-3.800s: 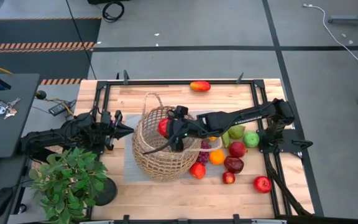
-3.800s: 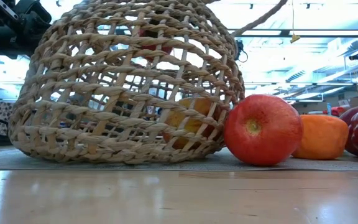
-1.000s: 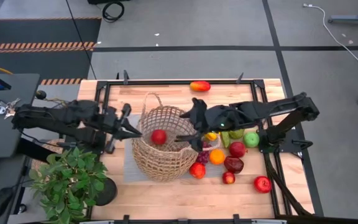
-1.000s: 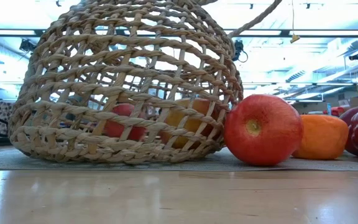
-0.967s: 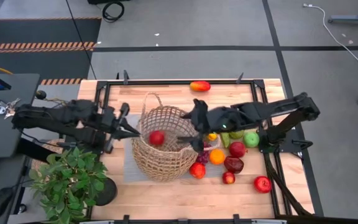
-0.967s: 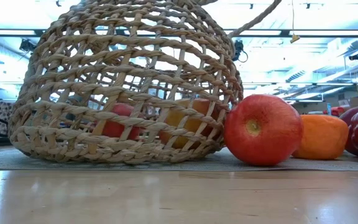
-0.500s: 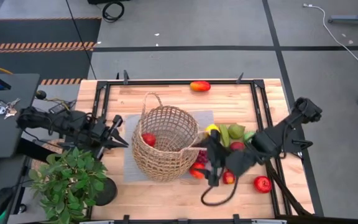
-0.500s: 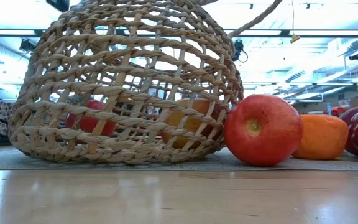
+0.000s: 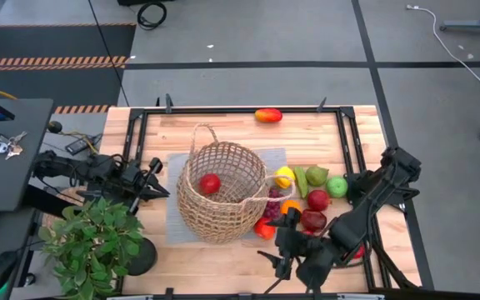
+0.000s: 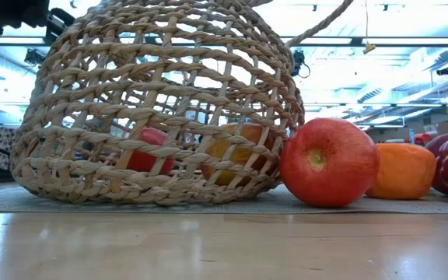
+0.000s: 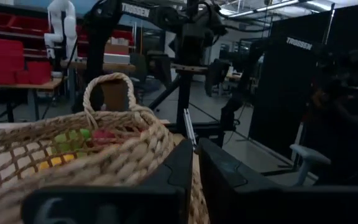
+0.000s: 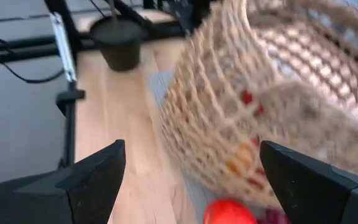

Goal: Build produce basket
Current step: Put the left red apple into the basket

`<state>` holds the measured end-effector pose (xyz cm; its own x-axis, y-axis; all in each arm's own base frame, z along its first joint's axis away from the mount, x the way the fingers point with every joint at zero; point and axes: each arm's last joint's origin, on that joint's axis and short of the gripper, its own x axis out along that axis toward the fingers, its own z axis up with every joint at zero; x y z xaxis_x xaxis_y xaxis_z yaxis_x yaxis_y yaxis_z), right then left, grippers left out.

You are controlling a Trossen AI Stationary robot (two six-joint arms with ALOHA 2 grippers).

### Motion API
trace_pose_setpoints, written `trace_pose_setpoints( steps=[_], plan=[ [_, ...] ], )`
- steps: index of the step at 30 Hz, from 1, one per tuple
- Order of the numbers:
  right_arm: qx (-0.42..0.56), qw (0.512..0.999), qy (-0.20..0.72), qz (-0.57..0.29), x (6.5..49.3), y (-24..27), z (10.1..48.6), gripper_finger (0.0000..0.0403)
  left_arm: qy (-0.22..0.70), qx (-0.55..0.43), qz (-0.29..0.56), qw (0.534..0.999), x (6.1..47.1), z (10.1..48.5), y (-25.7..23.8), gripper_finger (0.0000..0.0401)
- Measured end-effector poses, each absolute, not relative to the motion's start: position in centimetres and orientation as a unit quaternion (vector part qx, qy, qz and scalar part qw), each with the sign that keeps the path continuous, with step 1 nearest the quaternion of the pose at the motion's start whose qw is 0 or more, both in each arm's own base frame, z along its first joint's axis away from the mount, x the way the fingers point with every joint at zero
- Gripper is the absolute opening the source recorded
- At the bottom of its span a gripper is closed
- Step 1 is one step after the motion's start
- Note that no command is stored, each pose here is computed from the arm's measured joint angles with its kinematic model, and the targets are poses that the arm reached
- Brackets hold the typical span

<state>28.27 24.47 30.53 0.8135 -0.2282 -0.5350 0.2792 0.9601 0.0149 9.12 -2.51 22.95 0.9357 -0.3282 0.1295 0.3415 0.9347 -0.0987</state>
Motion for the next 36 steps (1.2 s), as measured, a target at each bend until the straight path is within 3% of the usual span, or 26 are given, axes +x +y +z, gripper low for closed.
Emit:
trace_pose_setpoints(
  steps=[14, 25, 30, 36],
  plan=[
    [-0.022, 0.912, 0.333, -0.238, 28.8, 26.6, 21.5, 0.0375, -0.034, -0.079, -0.17, 0.982, 9.2, 19.6, -2.5, 0.0036],
    [0.004, 0.911, 0.284, -0.298, 25.0, 26.2, 18.1, 0.0375, -0.048, -0.076, -0.166, 0.982, 9.6, 18.5, -2.6, 0.0031],
    [0.015, 0.909, 0.276, -0.311, 25.7, 24.7, 15.2, 0.0376, -0.038, -0.077, -0.162, 0.983, 9.7, 17.6, -2.6, 0.0036],
    [0.02, 0.91, 0.272, -0.311, 27.4, 23.4, 14.6, 0.0386, -0.02, -0.091, -0.162, 0.982, 9.7, 17.3, -2.6, 0.0028]
  ],
)
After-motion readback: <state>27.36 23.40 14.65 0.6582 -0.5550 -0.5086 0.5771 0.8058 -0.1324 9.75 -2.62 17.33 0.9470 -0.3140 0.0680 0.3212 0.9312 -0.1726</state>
